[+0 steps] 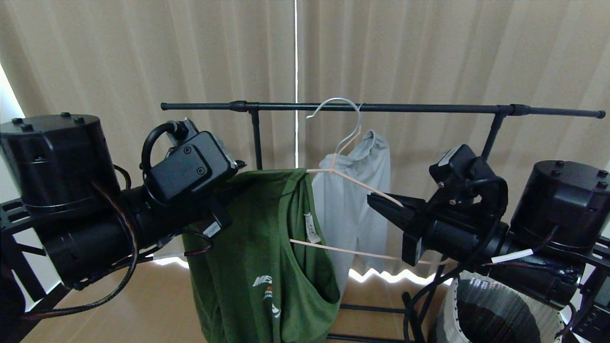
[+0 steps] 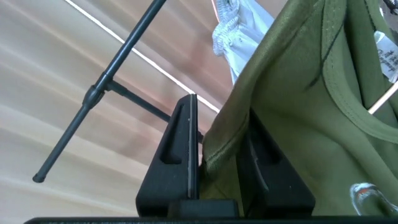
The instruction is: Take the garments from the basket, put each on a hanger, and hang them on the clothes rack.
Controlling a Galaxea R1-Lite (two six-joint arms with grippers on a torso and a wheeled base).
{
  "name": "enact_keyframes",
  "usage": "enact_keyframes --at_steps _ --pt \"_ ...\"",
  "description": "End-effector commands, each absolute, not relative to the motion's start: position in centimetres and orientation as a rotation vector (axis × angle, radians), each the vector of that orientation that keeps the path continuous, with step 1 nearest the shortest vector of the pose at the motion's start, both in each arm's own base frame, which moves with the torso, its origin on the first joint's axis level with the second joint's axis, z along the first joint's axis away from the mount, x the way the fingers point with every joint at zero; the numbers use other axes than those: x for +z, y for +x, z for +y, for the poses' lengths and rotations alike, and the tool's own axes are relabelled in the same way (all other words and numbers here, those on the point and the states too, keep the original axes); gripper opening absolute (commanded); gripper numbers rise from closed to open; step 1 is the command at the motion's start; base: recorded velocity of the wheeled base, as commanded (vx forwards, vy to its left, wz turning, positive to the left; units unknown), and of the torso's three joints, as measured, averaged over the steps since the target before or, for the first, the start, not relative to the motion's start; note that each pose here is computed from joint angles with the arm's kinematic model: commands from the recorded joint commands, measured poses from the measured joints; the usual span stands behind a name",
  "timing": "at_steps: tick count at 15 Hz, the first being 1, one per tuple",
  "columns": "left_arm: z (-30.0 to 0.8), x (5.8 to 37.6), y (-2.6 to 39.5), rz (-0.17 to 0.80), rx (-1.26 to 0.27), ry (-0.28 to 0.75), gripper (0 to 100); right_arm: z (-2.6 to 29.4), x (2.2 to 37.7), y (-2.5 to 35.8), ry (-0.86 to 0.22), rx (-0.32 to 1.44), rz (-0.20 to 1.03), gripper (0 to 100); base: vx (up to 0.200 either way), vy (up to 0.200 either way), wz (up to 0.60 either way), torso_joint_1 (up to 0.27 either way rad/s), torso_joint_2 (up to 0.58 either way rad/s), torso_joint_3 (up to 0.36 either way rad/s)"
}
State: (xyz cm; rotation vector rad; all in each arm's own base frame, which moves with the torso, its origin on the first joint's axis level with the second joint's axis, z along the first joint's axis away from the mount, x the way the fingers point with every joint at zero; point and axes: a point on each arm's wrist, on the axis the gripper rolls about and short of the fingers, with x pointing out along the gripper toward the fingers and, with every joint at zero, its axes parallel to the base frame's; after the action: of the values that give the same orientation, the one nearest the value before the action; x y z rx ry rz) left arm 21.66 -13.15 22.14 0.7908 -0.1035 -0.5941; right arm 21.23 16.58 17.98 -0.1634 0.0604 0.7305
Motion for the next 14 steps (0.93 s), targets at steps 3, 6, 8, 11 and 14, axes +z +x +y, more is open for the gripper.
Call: enact_keyframes --at_steps 3,6,8,11,14 --pt "-13.09 22.25 21.55 -0.11 -0.593 0.788 0 16.66 17.96 21.31 -0.164 0.73 0.06 0 0.0 0.0 0.0 0.0 0.0 0.0" --pt "-13.15 22.12 21.58 -0.105 -0.596 0.786 100 16.95 17.7 21.7 -0.167 0.724 0.069 0 0.0 0.0 0.0 0.0 0.0 0.0" --pt "-13.24 22.13 21.58 -0.106 -0.599 0.786 100 17.06 17.6 21.85 -0.169 0.724 0.072 0 0.0 0.0 0.0 0.0 0.0 0.0" --pt "-13.58 22.05 21.45 -0.109 -0.613 0.785 100 17.45 17.68 21.59 -0.169 0.741 0.067 0 0.0 0.0 0.0 0.0 0.0 0.0" --pt "-13.66 21.93 21.65 -0.11 -0.613 0.784 100 17.42 17.73 21.47 -0.167 0.747 0.066 0 0.0 0.0 0.0 0.0 0.0 0.0"
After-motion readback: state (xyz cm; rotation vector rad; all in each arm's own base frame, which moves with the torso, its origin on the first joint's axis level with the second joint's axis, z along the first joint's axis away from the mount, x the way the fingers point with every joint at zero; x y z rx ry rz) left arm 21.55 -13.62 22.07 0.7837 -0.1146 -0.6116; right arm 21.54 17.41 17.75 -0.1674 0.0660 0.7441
